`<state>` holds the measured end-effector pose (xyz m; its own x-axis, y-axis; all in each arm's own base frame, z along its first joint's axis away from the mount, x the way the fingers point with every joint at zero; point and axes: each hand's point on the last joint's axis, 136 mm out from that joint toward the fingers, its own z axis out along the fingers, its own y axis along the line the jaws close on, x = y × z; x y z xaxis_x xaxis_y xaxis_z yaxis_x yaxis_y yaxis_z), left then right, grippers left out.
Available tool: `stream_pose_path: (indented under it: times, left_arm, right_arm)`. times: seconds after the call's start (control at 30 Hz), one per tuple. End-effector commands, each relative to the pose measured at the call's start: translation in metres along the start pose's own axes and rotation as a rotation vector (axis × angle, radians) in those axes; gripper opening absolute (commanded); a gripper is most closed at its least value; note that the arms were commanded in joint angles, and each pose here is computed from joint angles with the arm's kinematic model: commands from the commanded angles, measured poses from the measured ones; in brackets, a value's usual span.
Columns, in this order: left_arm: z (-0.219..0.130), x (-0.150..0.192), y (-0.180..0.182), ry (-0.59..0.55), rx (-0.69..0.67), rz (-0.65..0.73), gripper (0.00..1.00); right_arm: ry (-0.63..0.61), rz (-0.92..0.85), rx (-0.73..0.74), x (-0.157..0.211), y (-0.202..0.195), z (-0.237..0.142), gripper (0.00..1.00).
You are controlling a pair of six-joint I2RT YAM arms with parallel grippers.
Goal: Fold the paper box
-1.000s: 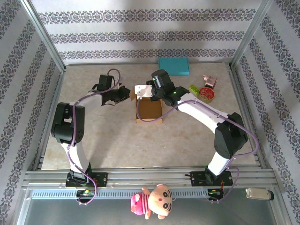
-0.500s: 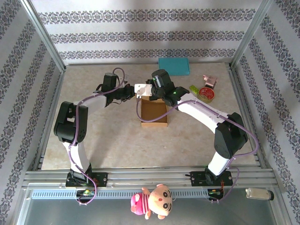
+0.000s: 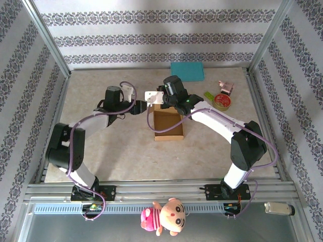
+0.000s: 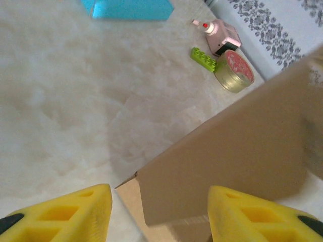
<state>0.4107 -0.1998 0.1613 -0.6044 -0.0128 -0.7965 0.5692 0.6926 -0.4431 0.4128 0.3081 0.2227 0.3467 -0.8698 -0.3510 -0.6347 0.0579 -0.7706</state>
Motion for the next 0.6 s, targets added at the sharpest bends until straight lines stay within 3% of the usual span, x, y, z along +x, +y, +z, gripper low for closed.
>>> stream_pose_path:
  times: [0.0, 0.17, 0.37, 0.47, 0.57]
  left_arm:
    - [-0.010, -0.018, -0.013, -0.109, -0.009, 0.428, 0.53]
    - [-0.003, -0.021, -0.031, -0.118, 0.058, 0.557, 0.54]
    - [0.010, -0.043, -0.032, -0.190, 0.065, 0.581, 0.51]
    - [0.015, -0.048, -0.038, -0.192, 0.090, 0.582, 0.43]
    - [0.018, -0.050, -0.040, -0.192, 0.094, 0.585, 0.26]
  right_arm:
    - [-0.027, -0.001, 0.028, -0.006, -0.008, -0.009, 0.10]
    - [-0.027, -0.001, 0.032, -0.006, -0.008, -0.012, 0.10]
    - [-0.024, -0.002, 0.026, -0.005, -0.006, -0.012, 0.10]
    - [-0.023, -0.001, 0.027, -0.004, -0.007, -0.012, 0.10]
    - [-0.024, 0.005, 0.023, -0.004, -0.006, -0.010, 0.10]
